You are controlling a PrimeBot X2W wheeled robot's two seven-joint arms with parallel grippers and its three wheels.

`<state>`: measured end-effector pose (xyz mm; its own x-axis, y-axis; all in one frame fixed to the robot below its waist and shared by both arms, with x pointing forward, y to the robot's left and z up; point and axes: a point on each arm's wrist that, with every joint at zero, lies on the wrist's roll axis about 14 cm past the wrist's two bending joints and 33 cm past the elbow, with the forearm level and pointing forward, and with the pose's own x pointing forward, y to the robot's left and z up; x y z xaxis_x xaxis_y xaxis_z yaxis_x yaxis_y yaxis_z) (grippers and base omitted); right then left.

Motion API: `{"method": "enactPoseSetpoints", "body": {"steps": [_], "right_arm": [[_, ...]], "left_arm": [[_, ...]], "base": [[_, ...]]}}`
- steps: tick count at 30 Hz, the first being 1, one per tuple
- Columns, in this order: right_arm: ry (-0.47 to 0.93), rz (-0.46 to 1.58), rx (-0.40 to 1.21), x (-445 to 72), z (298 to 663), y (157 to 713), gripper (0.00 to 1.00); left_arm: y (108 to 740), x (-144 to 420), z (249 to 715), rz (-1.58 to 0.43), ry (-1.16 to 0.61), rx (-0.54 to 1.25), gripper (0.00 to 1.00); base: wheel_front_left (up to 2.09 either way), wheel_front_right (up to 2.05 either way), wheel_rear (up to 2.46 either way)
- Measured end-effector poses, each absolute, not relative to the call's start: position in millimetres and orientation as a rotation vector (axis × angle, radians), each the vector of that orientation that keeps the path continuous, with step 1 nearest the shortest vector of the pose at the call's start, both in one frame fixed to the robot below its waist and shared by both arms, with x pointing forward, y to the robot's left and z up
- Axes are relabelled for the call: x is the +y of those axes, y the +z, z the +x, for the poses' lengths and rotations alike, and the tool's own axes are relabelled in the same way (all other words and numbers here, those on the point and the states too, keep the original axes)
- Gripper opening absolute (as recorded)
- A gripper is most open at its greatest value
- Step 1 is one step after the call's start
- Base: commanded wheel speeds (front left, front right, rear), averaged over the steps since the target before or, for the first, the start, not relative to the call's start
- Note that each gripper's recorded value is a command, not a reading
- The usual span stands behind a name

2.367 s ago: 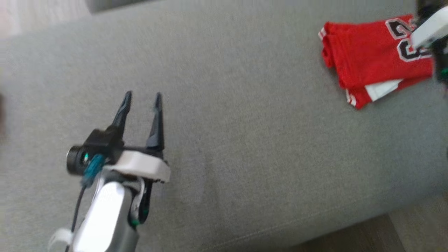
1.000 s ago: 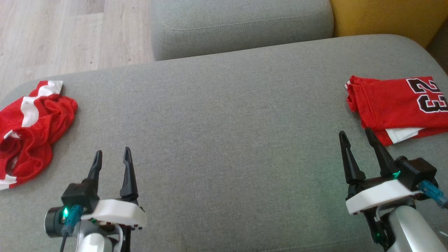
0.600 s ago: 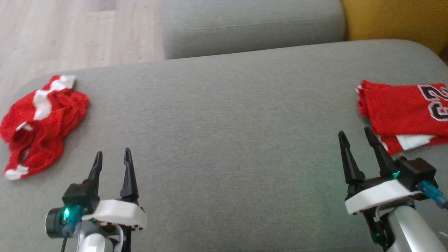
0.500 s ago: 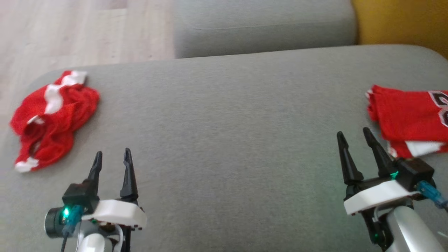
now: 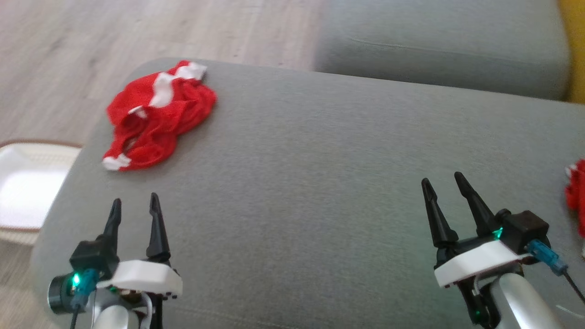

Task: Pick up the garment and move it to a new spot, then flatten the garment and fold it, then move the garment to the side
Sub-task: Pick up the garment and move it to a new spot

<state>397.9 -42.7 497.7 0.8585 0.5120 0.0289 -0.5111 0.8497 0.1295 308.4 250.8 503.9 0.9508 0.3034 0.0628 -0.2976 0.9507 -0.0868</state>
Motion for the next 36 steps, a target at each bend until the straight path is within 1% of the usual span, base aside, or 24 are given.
{"method": "enactPoseSetpoints", "body": {"steps": [4, 8, 17, 20, 23, 26, 30, 36], "right_arm": [[0.593, 0.134, 0.011, -23, 398, 497, 1.0], [0.623, 0.133, 0.019, -13, 397, 496, 1.0], [0.613, 0.138, 0.034, -17, 398, 489, 1.0], [0.601, 0.144, 0.03, -21, 402, 489, 1.0], [0.58, 0.15, 0.019, -29, 409, 491, 1.0], [0.555, 0.145, 0.016, -41, 416, 489, 1.0], [0.51, 0.142, 0.016, -61, 426, 486, 1.0], [0.427, 0.136, 0.013, -97, 442, 483, 1.0]], "left_arm": [[503, 267, 294, -0.076, 0.364, -0.075, 1.0], [501, 272, 289, -0.076, 0.384, -0.072, 1.0], [499, 269, 302, -0.072, 0.35, -0.052, 1.0], [514, 275, 329, -0.041, 0.312, -0.031, 1.0], [550, 284, 369, -0.014, 0.283, -0.051, 1.0], [571, 290, 408, 0.008, 0.249, -0.015, 1.0], [564, 306, 450, 0.002, 0.264, 0.117, 1.0], [525, 312, 502, -0.037, 0.27, 0.317, 1.0]], "base": [[0.0, 0.0, 0.0], [0.0, 0.0, 0.0], [0.0, 0.0, 0.0], [0.0, 0.0, 0.0], [0.0, 0.0, 0.0], [0.0, 0.0, 0.0], [0.0, 0.0, 0.0], [0.0, 0.0, 0.0]]}}
